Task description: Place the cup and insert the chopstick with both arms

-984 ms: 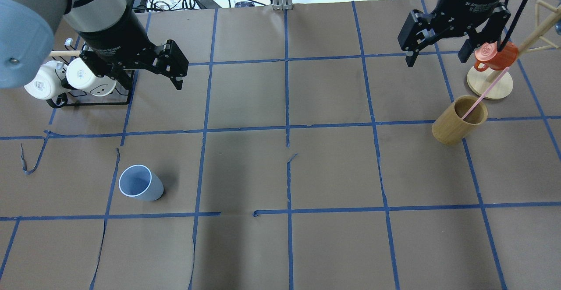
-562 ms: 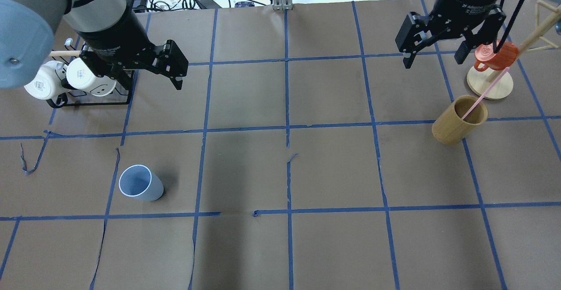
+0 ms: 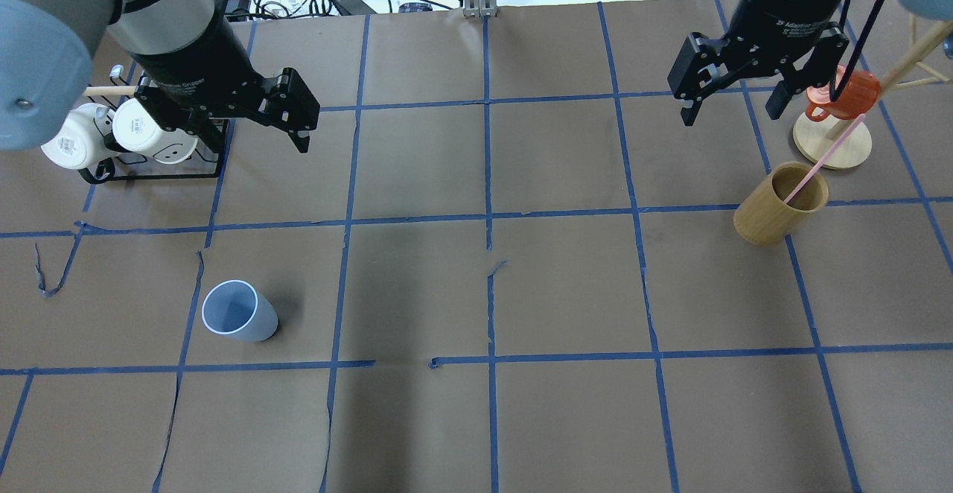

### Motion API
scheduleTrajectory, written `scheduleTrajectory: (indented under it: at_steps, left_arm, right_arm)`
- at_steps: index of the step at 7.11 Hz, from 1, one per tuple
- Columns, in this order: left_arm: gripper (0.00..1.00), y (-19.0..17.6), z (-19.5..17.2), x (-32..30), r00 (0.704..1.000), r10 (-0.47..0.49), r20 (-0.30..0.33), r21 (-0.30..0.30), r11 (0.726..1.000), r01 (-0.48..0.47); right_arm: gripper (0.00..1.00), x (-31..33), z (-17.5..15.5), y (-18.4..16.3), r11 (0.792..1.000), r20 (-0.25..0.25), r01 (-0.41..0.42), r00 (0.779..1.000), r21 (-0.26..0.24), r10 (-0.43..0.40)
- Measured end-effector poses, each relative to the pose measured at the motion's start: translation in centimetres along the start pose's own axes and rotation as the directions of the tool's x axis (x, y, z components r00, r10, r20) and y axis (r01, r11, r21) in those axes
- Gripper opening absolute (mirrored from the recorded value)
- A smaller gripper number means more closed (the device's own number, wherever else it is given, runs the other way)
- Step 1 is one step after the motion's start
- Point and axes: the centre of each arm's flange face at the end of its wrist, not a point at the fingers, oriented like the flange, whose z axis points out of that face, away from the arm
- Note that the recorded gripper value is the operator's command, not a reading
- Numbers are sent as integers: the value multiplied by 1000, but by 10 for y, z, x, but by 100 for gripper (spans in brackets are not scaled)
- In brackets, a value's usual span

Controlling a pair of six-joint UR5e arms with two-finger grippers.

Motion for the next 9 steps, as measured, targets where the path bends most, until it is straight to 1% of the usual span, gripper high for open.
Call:
scheduleTrajectory:
  at_steps: [2, 5, 6, 9]
  left_arm:
    - [100, 0, 0, 0, 1000, 0, 0, 0, 1000, 0]
    - [100, 0, 0, 0, 1000, 0, 0, 0, 1000, 0]
    - [100, 0, 0, 0, 1000, 0, 0, 0, 1000, 0]
    - [100, 0, 0, 1, 1000, 0, -4, 0, 1000, 0]
  right_arm:
    - [100, 0, 5, 1, 1000, 1, -4, 1000, -1, 4]
    - [100, 1, -9, -1, 998, -4, -1, 1000, 64, 1]
    - [100, 2, -11, -2, 997, -5, -2, 1000, 77, 2]
    - [100, 0, -11, -1, 997, -6, 1, 1000, 80, -1]
